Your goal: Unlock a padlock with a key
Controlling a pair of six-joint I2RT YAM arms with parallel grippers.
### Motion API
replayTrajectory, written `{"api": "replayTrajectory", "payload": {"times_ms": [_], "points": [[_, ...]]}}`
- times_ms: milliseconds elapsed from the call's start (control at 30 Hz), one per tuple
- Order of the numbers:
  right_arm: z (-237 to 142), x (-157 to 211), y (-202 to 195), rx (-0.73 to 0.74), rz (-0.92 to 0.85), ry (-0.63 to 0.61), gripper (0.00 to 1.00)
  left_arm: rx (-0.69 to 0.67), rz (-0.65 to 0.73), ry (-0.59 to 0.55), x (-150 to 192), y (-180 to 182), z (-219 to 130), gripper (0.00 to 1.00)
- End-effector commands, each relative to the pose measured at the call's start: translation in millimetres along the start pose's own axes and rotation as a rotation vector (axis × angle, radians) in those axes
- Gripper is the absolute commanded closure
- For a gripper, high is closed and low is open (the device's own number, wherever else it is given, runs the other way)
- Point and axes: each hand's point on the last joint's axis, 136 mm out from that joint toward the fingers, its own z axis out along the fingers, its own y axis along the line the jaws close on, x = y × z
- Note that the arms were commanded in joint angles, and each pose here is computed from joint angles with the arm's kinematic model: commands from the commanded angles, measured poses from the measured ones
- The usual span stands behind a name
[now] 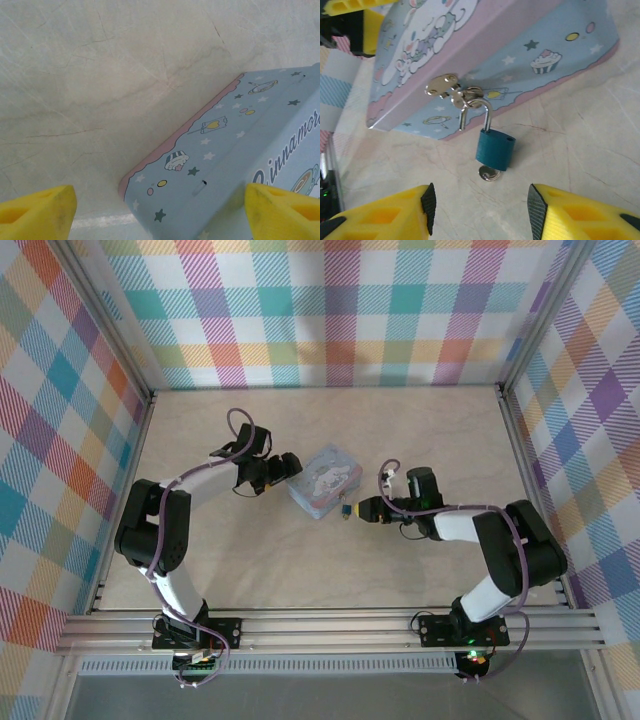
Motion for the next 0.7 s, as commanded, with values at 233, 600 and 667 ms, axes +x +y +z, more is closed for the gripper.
{"api": "replayTrajectory", "payload": {"times_ms": [233,600,667], "points": [[22.6,-23.2,7.7,-0.129,0.008,0.016,0.49,-0.139,-0.039,0.066,23.6,39.1,0.0,0.15],[34.7,-20.9,-2.1,-0.17,0.015,0.031,0.57,-0.132,-0.043,0.066,23.5,37.7,0.2,0.15],[36.4,-20.2,-3.6,-0.173,0.017,0.034,0.58,-0.128,-0.046,0.068,24.2,37.1,1.0,0.15]]}}
